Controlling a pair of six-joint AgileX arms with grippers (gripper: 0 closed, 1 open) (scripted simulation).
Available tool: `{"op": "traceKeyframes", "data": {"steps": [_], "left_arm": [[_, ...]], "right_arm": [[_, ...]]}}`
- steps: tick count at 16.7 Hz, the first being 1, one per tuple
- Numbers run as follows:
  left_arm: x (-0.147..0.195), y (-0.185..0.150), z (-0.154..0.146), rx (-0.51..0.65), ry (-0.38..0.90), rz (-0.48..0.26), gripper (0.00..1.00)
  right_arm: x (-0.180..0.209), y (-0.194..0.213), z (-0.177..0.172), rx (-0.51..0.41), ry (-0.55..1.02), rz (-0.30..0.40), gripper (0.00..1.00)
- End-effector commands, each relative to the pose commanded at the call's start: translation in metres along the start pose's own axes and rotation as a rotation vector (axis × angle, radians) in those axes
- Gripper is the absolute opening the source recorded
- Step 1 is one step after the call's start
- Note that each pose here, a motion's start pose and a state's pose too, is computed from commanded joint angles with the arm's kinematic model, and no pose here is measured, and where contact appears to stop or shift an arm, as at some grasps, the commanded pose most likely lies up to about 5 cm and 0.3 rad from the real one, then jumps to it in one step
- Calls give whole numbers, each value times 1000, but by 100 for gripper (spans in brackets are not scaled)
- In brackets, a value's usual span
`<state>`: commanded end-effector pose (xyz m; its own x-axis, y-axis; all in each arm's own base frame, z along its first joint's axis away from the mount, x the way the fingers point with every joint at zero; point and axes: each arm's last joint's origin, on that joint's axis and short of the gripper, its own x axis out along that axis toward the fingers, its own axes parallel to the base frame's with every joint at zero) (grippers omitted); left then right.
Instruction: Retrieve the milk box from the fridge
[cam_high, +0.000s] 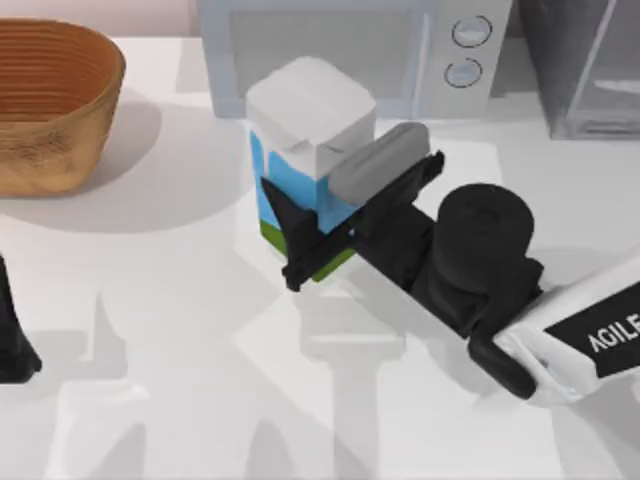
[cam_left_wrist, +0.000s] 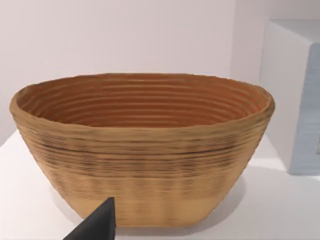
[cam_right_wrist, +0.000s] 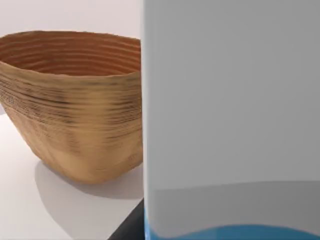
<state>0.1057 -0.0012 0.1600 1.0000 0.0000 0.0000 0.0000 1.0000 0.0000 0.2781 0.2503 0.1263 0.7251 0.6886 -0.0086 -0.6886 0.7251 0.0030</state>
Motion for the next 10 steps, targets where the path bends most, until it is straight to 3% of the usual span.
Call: {"op": "traceKeyframes", "data": {"steps": [10], "left_arm": [[0,0,0,0,0,0,100]], "right_arm": [[54,2,-35,-2,-5,4,0]]}}
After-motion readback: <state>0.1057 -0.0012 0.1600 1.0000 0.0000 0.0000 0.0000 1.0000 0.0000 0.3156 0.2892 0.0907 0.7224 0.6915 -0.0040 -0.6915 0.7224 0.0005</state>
